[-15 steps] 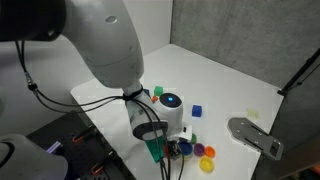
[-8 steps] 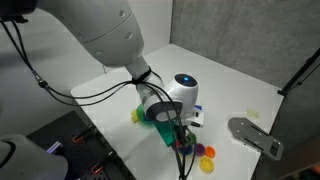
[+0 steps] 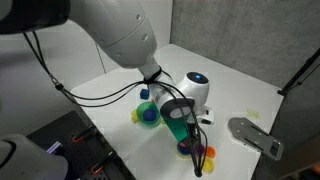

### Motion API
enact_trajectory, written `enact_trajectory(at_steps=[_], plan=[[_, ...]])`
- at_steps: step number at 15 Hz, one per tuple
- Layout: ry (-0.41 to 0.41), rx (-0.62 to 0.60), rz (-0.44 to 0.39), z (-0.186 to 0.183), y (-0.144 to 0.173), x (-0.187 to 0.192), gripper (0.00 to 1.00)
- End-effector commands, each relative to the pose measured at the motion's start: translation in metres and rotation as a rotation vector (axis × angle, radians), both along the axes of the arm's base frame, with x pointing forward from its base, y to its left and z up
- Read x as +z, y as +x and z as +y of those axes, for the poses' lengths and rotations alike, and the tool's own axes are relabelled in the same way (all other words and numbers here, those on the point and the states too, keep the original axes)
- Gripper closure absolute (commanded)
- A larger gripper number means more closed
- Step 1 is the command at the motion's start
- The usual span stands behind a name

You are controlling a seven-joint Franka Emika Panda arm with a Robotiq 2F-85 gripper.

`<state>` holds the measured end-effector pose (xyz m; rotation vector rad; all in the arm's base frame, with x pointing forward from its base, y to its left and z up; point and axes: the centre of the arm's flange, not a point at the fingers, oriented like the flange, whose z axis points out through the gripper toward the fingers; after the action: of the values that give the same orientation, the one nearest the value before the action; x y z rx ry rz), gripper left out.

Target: Put the orange bowl inside the blue bowl.

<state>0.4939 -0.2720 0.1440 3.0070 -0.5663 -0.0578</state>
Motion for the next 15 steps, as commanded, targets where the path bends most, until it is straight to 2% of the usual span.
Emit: enact_trajectory(at_steps=[1, 14, 15], plan=[[-0.002, -0.032, 0.012, -0.015, 0.018, -0.015, 0.5], [0.013, -0.022, 0.047, -0.014, 0.007, -0.048, 0.5], [0.018, -0.022, 0.045, -0.014, 0.006, -0.046, 0.06]])
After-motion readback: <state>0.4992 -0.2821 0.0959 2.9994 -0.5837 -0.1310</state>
